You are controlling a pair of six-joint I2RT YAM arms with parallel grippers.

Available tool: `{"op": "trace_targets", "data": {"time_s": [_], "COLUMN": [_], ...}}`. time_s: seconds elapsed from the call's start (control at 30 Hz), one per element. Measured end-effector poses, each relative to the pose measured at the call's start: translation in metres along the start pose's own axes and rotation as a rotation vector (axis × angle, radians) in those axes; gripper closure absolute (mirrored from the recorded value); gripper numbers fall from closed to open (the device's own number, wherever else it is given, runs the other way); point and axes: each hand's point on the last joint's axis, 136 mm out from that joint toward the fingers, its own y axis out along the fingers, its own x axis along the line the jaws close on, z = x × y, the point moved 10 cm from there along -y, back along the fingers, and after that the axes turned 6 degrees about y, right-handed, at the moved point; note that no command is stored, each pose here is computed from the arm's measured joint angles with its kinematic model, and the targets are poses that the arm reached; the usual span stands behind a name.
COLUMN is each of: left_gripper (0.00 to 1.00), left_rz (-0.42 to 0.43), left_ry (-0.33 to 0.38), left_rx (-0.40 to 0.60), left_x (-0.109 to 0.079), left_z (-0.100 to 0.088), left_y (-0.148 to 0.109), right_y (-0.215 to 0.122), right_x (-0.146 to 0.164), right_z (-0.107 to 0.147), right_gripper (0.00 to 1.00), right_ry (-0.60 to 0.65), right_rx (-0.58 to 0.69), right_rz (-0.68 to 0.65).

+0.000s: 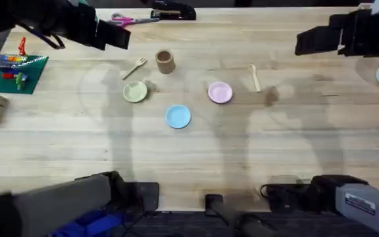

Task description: Pick up a utensil and set it on the pink plate, then put the other utensil in the container.

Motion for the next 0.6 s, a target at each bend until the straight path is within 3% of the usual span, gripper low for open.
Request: {"op": "trace_targets", "data": {"time_s": [0.3,0.33,0.6], "left_gripper": [0.008,0.008,0.016], "left_rz": [0.064,0.094,0.202], "left_ry": [0.059,0.088,0.159], "left_rx": [0.053,0.077,0.126], "left_x": [0.027,0.032,0.034], "left_z": [0.009,0.014,0.033], "left_y": [0.065,0.087,0.135], "right_y": [0.000,0.000,0.000], "right_x": [0.000,0.000,0.000], "right_z": [0.000,0.000,0.000], "right_gripper": [0.004,0.004,0.003], "right_ry": [0.000,0.000,0.000], "right_rx": [0.002,0.002,0.002], "right_rz": [0.000,0.000,0.000]}}
